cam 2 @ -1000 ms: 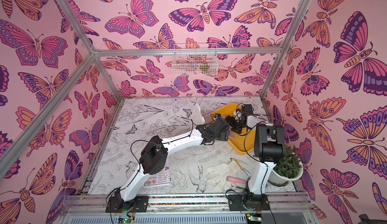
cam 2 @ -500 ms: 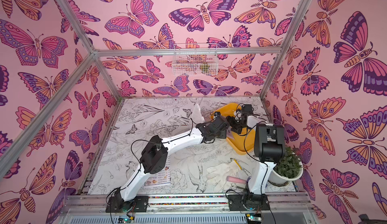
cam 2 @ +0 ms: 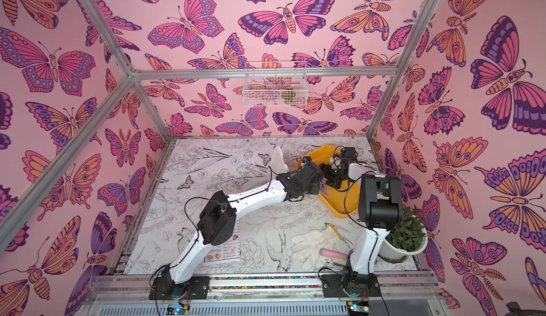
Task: Replace the menus in the menu holders
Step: Pick up the menu from the storage box.
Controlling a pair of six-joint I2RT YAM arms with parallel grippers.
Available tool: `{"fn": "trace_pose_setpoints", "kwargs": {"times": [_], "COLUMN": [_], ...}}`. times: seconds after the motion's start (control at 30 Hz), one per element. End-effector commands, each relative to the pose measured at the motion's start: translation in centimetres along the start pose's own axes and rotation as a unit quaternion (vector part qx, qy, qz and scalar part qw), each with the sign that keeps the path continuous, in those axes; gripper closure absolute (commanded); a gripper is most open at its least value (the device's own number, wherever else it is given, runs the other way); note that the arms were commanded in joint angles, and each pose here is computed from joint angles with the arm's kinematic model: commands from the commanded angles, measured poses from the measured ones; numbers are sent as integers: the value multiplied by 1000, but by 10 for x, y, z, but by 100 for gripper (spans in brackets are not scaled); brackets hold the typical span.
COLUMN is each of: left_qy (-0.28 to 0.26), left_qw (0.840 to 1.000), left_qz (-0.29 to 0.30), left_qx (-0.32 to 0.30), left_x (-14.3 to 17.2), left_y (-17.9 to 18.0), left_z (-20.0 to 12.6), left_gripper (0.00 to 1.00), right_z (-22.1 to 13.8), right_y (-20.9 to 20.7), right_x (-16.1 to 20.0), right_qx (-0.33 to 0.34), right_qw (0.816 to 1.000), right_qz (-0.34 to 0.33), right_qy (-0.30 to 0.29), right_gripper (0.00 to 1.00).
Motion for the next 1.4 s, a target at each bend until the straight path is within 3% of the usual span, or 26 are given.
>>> {"fn": "trace_pose_setpoints", "kwargs": {"times": [0.0, 0.13, 0.33, 0.67, 1.1, 1.37], "left_qy": [-2, 3, 4, -9, -72, -72], "left_qw": [1000, 1000, 999, 997, 972, 966], "left_qz": [-10, -18, -21, 10, 106, 155], "left_qx": [-2, 1, 25, 79, 196, 193], "left_x": [-4, -4, -10, -25, -77, -95], "left_y": [3, 5, 0, -21, -50, -28], "left_z": [1, 1, -7, -30, -134, -192], "left_gripper": [80, 82, 99, 100, 100, 100], "right_z": [0, 0, -11, -73, -165, -193], "right_y": [-4, -4, 3, 16, 19, 29], "right_x": [10, 10, 7, -3, 19, 25], "right_qx": [24, 24, 14, -5, -81, -190], "right_qw": [999, 999, 1000, 997, 976, 956], "right_qz": [13, 13, 13, 22, 67, 99], "right_qy": [19, 19, 4, -77, -193, -203], "right_gripper": [12, 12, 11, 6, 2, 4]}}
Point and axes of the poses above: each gripper's point midway between its finger pads, its own z axis out along the fingers, its own y axis along the line the jaws close on, x = y × z, the point moved 10 cm from there along -z, back along the fingers, and after that the axes turned 9 degrees about z, right-handed, at the moved point
